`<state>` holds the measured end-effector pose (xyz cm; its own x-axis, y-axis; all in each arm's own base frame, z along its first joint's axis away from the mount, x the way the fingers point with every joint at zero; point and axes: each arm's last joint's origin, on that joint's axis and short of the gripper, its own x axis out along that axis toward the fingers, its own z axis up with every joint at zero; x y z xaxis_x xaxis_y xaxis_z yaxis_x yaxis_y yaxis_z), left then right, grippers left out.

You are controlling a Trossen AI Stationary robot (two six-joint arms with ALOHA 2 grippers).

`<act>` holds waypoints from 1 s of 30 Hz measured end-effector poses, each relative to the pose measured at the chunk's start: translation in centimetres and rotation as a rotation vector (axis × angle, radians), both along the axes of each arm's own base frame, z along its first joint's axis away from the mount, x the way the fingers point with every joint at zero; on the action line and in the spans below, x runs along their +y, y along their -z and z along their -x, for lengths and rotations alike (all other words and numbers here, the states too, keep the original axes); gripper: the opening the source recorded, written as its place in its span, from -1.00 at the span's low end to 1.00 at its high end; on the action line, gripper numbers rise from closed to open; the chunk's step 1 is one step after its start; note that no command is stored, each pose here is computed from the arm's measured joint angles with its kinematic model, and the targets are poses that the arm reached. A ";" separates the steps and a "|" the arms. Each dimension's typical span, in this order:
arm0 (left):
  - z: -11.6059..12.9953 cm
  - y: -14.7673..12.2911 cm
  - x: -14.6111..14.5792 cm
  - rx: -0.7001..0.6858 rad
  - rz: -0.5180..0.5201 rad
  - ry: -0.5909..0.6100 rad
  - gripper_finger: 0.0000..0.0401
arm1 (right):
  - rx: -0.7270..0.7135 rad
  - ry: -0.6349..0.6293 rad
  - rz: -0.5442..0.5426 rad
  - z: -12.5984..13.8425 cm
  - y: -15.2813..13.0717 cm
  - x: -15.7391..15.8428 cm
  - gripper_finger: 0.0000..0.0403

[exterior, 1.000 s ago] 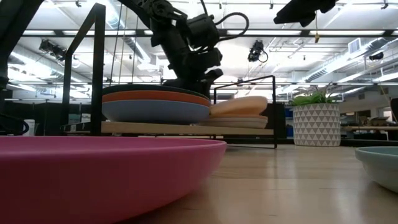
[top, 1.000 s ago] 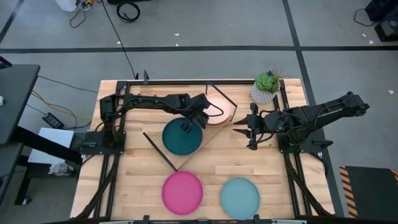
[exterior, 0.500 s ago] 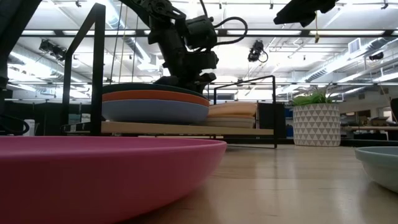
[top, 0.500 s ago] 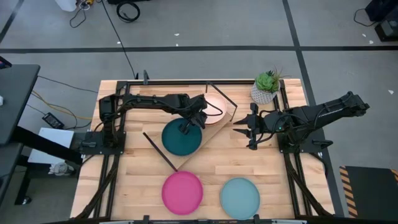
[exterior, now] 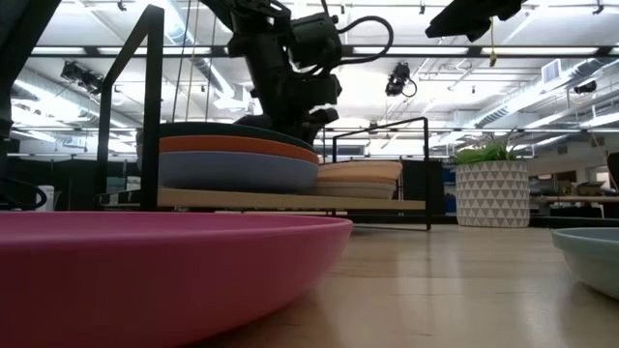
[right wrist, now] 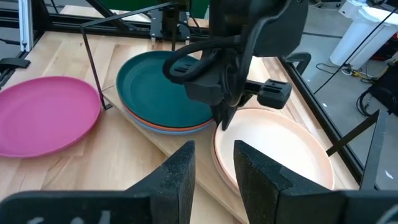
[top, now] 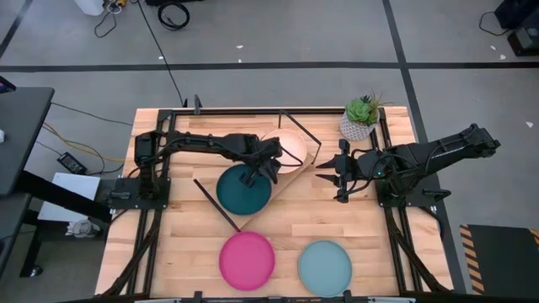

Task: Place and stack plates onto a shelf
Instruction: Stack the white plate on top of the brown plate on the shelf, then stack the pink plate on top of the dark blue plate on the shelf

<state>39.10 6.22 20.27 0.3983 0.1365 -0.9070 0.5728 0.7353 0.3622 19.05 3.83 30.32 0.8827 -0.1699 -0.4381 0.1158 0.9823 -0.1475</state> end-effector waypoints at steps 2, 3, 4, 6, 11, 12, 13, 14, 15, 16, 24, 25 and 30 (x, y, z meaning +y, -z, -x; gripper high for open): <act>-0.1 -0.6 0.0 0.010 0.005 -0.008 -0.76 | 0.000 0.000 0.000 0.0 0.0 0.0 -0.42; -0.2 -1.1 0.0 0.012 0.013 -0.023 -0.73 | 0.000 0.000 0.000 0.0 0.0 0.0 -0.42; -0.3 -1.7 0.0 0.010 0.021 -0.038 -0.70 | 0.000 0.000 0.000 0.0 0.0 0.0 -0.42; -0.4 -2.9 -0.1 0.014 0.058 -0.059 -0.63 | 0.000 0.000 0.000 0.0 0.0 0.0 -0.42; -0.5 -4.8 -0.3 0.007 0.149 -0.080 -0.48 | -0.001 0.000 -0.008 0.0 0.0 0.0 -0.42; -0.5 -4.8 -0.5 0.012 0.148 -0.080 -0.46 | 0.000 0.000 -0.009 0.0 0.0 0.0 -0.42; -0.5 -4.9 -0.5 0.011 0.146 -0.080 -0.44 | -0.001 -0.001 -0.010 0.0 0.0 0.0 -0.42; -0.6 -5.0 -0.5 0.004 0.145 -0.080 -0.42 | -0.001 -0.003 -0.011 0.0 0.0 0.1 -0.42; -0.7 -5.2 -0.4 -0.008 0.145 -0.080 -0.41 | -0.001 -0.006 -0.010 0.0 0.0 0.1 -0.42; -0.8 -5.4 -0.4 -0.026 0.145 -0.084 -0.40 | -0.001 -0.008 -0.010 0.0 0.0 0.2 -0.42; -1.7 -5.6 0.0 -0.147 0.198 -0.168 -0.40 | 0.010 -0.009 -0.009 0.1 0.1 0.2 -0.42; -1.8 -5.7 -0.3 -0.153 0.240 -0.162 -0.40 | 0.015 -0.009 -0.007 0.1 0.1 0.2 -0.42; -2.2 -6.5 -4.9 -0.176 0.465 0.036 -0.43 | 0.023 -0.008 -0.002 0.2 0.2 0.2 -0.42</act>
